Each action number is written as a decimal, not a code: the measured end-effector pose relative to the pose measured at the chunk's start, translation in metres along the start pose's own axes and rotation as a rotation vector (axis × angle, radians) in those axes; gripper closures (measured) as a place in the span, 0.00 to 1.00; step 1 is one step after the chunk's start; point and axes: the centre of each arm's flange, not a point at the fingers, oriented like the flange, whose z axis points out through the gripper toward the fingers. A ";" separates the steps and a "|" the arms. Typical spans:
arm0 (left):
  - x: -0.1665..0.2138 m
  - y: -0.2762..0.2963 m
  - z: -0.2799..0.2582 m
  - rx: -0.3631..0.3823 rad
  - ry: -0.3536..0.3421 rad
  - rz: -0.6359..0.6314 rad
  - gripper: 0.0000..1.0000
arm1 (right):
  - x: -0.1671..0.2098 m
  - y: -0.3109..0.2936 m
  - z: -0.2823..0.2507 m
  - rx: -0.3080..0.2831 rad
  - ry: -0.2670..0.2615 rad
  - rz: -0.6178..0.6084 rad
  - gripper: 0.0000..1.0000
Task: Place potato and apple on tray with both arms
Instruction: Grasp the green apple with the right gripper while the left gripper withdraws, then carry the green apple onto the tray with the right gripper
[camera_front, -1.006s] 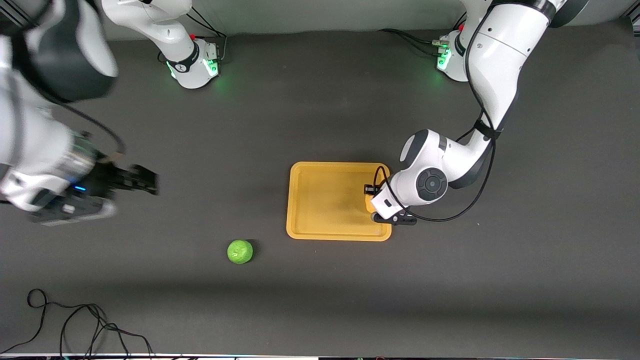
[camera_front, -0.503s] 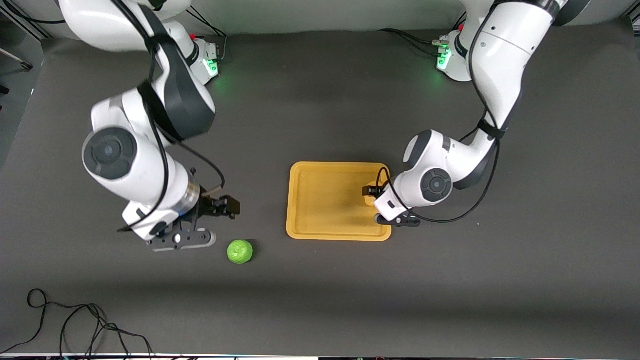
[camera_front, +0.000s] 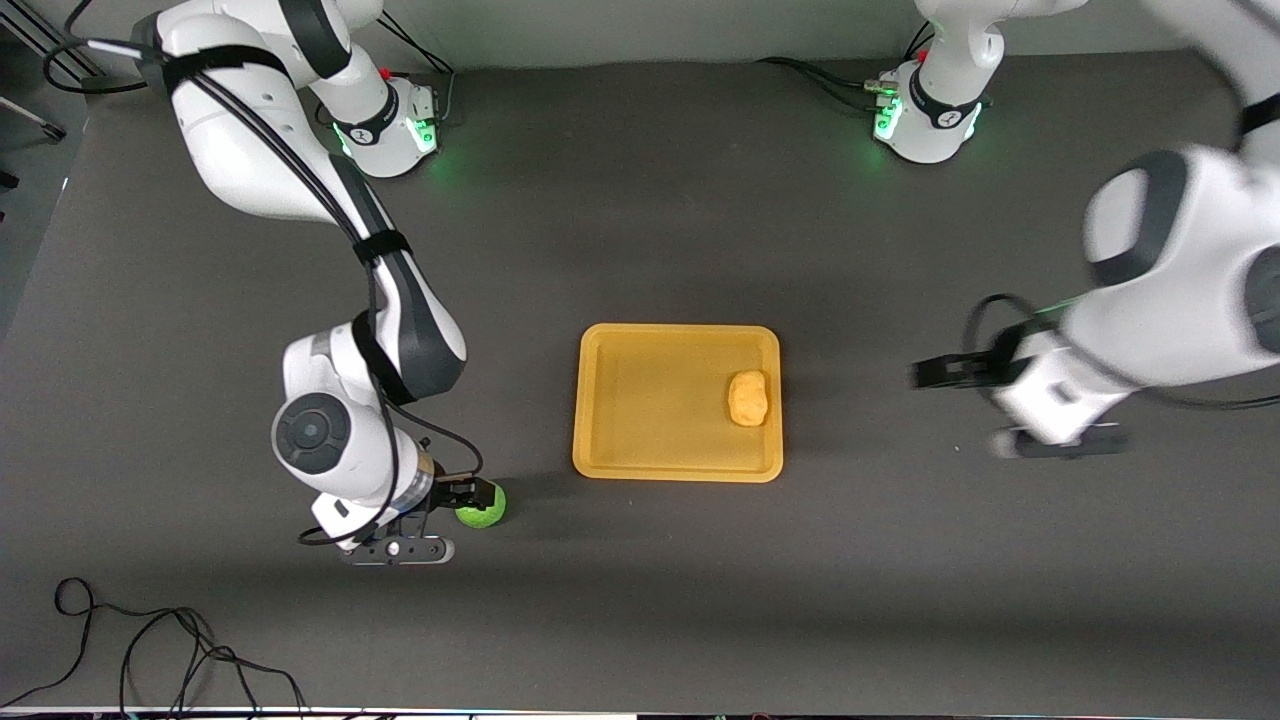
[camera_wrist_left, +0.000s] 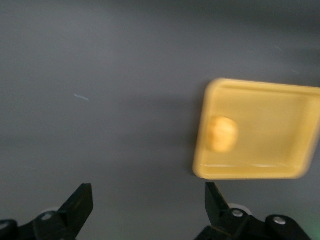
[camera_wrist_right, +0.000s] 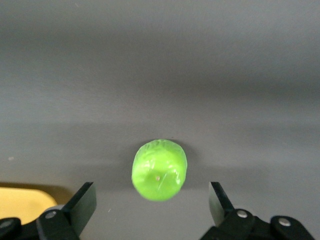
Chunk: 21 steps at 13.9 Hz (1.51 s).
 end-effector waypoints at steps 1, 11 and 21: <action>-0.002 -0.019 -0.016 0.046 0.033 0.028 0.00 | -0.006 0.000 0.018 0.003 0.008 -0.001 0.00; -0.040 -0.095 -0.005 0.110 0.034 0.130 0.00 | -0.025 0.003 0.086 0.013 0.039 -0.004 0.27; -0.052 -0.096 -0.006 0.125 0.070 0.128 0.00 | -0.044 -0.016 -0.191 -0.005 -0.040 -0.033 0.27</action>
